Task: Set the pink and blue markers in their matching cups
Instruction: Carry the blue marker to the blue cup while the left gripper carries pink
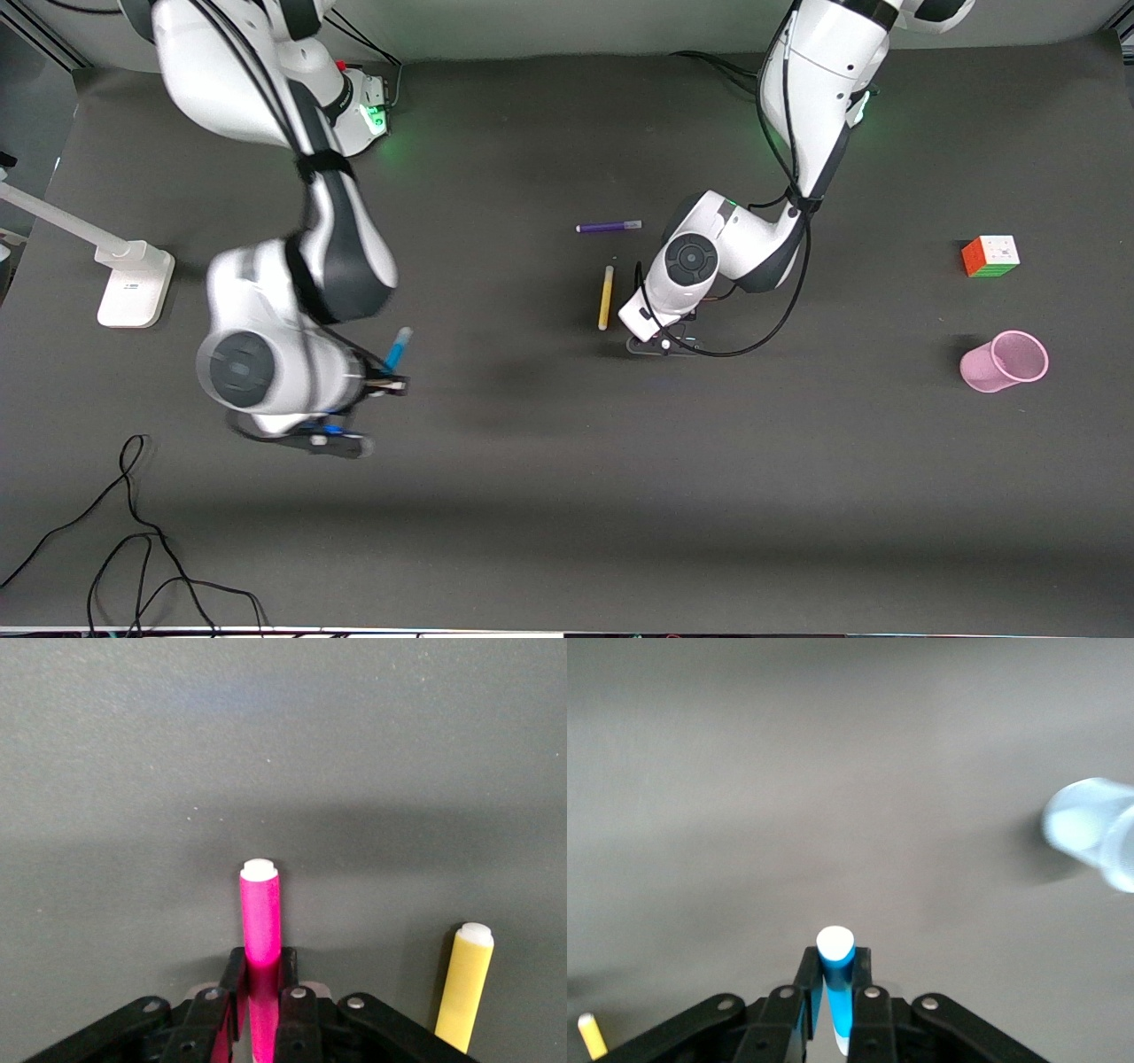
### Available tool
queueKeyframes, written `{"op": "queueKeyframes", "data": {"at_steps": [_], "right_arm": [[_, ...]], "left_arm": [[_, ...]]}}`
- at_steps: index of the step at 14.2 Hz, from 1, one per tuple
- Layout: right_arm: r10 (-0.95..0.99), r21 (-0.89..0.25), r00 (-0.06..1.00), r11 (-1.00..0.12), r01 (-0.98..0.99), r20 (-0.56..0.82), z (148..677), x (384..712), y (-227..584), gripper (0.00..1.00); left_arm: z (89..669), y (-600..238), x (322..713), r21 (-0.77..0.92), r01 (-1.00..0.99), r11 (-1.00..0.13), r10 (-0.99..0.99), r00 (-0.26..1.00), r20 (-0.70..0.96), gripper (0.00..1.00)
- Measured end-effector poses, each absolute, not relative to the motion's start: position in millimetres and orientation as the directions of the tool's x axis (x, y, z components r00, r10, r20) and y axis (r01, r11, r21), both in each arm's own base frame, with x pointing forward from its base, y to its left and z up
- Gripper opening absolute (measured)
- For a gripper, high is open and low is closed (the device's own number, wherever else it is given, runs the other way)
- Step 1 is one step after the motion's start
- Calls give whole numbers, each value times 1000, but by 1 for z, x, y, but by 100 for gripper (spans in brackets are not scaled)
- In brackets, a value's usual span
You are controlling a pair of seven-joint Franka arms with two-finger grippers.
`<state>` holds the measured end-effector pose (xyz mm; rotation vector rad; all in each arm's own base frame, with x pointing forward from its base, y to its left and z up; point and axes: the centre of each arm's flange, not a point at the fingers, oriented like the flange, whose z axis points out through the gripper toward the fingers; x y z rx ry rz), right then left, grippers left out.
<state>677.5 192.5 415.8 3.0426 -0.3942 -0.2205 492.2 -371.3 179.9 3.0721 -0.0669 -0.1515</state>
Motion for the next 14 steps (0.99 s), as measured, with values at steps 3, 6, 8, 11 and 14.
{"op": "queueKeyframes", "data": {"at_steps": [3, 6, 8, 11, 14], "right_arm": [[-338, 77, 941, -939, -336, -7, 475, 683, 128, 17], [-362, 78, 927, -926, -370, 101, 489, 675, 84, 17], [-352, 89, 920, -925, -370, 173, 482, 664, 59, 17], [-370, 46, 890, -917, -395, 267, 467, 640, 12, 17], [-358, 36, 871, -919, -392, 337, 442, 616, -20, 17]], "left_arm": [[214, -351, 513, 45, -7, -999, -13, 993, -117, 18], [304, -312, 538, -4, 14, -1000, 14, 988, -157, 18], [367, -274, 551, -60, -24, -998, -16, 991, -130, 18], [441, -208, 563, -89, -90, -992, -81, 991, -102, 18], [481, -123, 579, -120, -204, -972, -197, 978, -68, 18]]}}
